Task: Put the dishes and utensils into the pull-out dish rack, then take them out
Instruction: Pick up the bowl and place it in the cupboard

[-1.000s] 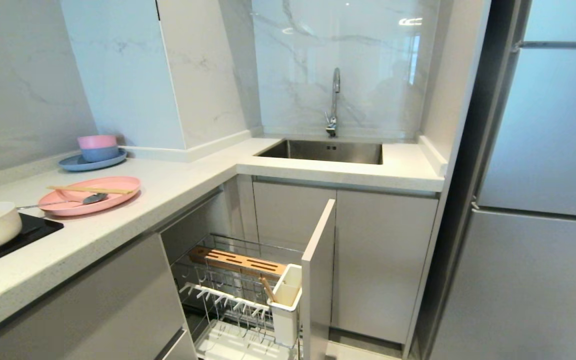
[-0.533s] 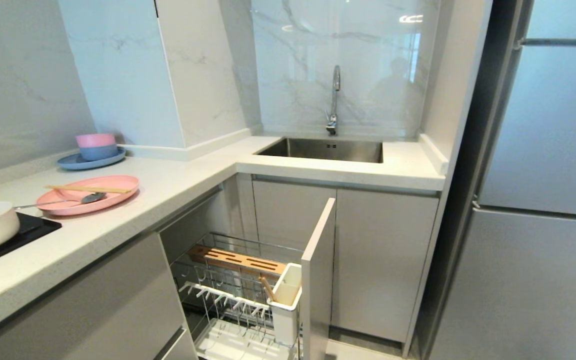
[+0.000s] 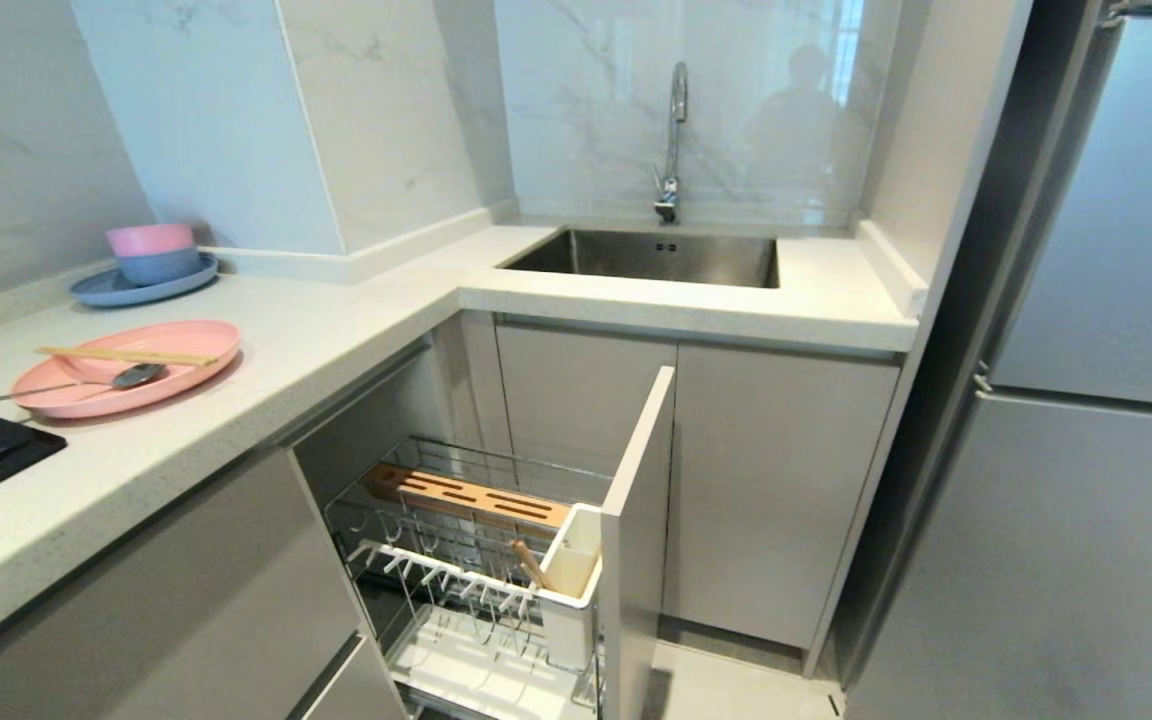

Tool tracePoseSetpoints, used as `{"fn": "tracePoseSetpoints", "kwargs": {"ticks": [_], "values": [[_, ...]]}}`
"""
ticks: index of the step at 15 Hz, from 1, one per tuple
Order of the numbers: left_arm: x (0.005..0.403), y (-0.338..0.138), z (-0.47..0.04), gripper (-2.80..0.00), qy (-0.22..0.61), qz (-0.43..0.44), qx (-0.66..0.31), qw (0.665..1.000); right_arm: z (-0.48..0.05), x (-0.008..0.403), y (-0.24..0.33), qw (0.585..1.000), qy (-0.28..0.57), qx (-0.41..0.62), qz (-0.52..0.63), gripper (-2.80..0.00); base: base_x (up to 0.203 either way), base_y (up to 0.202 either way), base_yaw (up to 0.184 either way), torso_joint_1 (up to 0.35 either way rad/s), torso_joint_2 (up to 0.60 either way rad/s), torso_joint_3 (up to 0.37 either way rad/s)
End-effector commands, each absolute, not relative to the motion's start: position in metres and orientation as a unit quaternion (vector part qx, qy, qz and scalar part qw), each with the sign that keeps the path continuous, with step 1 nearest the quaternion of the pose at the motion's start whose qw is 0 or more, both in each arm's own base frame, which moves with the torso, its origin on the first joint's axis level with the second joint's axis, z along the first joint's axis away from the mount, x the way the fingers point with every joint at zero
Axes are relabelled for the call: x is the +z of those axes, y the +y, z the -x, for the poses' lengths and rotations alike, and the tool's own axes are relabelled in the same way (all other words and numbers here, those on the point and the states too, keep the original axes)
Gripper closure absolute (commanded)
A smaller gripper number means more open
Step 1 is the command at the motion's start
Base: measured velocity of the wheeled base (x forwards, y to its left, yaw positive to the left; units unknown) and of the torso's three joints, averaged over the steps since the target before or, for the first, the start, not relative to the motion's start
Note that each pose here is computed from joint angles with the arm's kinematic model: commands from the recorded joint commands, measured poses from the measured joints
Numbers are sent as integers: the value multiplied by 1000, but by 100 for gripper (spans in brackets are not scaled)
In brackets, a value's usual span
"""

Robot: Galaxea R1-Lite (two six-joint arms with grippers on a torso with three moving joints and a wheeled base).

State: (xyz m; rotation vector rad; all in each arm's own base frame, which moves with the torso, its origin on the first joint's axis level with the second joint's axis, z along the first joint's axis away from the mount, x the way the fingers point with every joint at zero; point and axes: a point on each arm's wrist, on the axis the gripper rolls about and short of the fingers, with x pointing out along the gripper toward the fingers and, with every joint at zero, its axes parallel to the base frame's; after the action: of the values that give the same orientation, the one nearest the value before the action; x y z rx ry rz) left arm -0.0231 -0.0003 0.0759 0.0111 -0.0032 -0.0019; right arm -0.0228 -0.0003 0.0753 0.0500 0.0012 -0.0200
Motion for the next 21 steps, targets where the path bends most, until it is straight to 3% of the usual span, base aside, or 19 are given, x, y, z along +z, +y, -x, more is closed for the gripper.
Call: {"fn": "tracePoseSetpoints", "kwargs": {"ticks": [1,21], "values": [[76,0,23,0,-2,-6,-1,1000,23,75,0,1000,1,-10,-25,0,0,0,0,4,2,-197],[76,0,23,0,-2,-7,-1,1000,23,75,0,1000,1,-10,-25,0,0,0,0,3,3,-199]]}}
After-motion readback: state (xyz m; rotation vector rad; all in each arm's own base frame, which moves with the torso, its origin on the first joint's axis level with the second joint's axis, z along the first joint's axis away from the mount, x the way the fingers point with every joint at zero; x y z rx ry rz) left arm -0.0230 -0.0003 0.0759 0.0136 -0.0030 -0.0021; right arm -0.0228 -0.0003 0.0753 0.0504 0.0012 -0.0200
